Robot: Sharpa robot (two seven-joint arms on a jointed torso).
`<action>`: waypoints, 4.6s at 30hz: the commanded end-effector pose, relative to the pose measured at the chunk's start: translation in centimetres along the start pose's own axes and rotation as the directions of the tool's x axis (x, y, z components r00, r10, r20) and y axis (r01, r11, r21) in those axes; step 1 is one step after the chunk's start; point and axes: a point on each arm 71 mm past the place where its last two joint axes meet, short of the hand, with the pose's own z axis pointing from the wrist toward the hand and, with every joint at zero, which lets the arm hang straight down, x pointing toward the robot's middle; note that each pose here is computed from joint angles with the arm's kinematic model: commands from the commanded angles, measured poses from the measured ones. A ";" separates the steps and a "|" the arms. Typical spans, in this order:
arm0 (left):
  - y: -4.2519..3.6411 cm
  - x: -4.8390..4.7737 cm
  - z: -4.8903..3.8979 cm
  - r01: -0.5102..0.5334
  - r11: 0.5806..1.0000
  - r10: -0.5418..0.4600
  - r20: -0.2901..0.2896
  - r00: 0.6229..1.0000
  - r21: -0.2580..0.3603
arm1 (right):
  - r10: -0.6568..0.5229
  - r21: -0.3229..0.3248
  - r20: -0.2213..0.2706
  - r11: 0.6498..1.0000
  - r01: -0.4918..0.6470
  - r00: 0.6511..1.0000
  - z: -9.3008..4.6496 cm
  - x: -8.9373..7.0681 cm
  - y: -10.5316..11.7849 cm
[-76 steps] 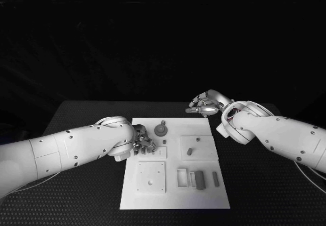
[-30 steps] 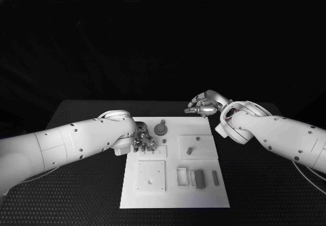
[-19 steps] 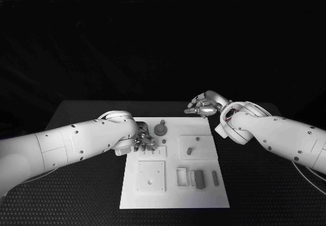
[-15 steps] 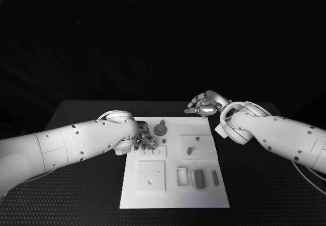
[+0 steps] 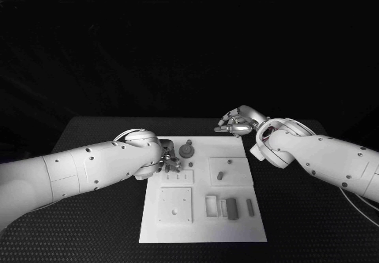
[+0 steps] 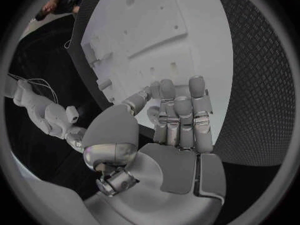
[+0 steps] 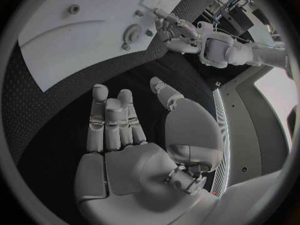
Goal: Assemble the parts on the task board
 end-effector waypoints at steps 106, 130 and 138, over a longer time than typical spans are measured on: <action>1.00 1.37 -0.34 0.111 0.994 -0.112 -0.075 0.991 -0.008 | 0.000 0.002 -0.032 1.000 0.000 0.999 0.1 0.5 -0.3; 0.60 1.29 -0.35 0.074 0.997 -0.074 -0.047 0.996 0.004 | 0.000 0.001 -0.033 1.000 0.000 0.999 0.0 0.5 -0.3; 0.18 1.46 -0.34 0.037 0.999 -0.037 -0.045 0.998 0.013 | 0.000 0.001 -0.034 1.000 0.000 0.999 0.0 0.5 -0.3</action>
